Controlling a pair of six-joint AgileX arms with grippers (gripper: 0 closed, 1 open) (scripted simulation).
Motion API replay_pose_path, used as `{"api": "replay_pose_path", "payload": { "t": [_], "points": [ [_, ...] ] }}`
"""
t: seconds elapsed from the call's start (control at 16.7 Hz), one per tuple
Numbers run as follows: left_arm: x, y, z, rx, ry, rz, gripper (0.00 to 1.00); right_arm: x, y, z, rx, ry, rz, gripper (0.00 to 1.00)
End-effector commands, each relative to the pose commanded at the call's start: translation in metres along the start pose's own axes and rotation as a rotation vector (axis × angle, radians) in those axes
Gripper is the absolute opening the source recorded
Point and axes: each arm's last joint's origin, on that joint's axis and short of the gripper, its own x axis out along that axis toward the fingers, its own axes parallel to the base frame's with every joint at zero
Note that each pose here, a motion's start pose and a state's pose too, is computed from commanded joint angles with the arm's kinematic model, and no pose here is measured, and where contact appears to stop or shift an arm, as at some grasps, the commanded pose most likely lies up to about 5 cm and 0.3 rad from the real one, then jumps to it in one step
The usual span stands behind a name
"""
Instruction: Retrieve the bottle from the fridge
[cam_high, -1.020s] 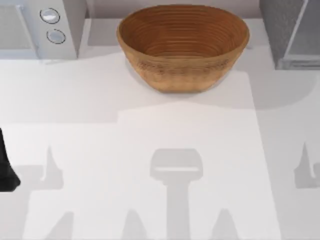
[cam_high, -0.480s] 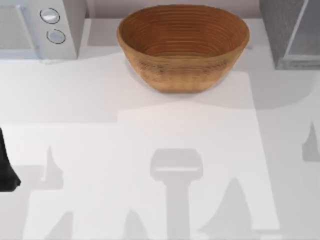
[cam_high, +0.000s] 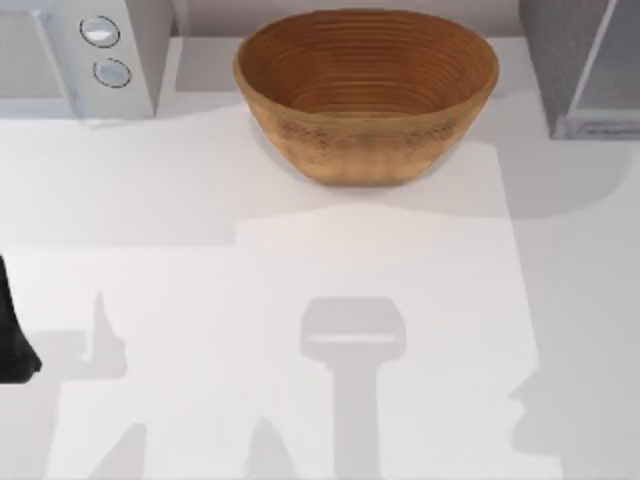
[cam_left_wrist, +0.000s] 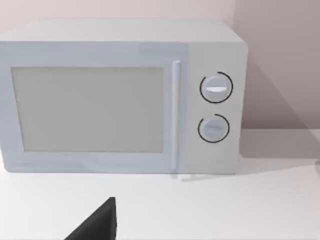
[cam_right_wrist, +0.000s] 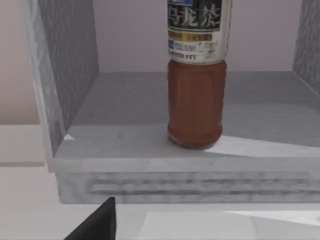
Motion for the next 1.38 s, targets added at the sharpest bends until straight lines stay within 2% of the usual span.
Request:
{"api": "replay_pose_path", "payload": {
  "t": [0.3, 0.84, 1.08, 1.38],
  "points": [
    [0.0, 0.0, 0.0, 0.0, 0.0, 0.0, 1.0, 0.007, -0.02, -0.02, -0.007, -0.021, 0.003, 1.0],
    [0.0, 0.0, 0.0, 0.0, 0.0, 0.0, 1.0, 0.011, -0.022, -0.025, -0.004, -0.015, 0.005, 1.0],
    [0.0, 0.0, 0.0, 0.0, 0.0, 0.0, 1.0, 0.053, -0.024, -0.027, 0.008, 0.013, 0.001, 1.0],
    [0.0, 0.0, 0.0, 0.0, 0.0, 0.0, 1.0, 0.143, -0.027, 0.003, -0.024, -0.07, -0.002, 1.0]
  ]
}}
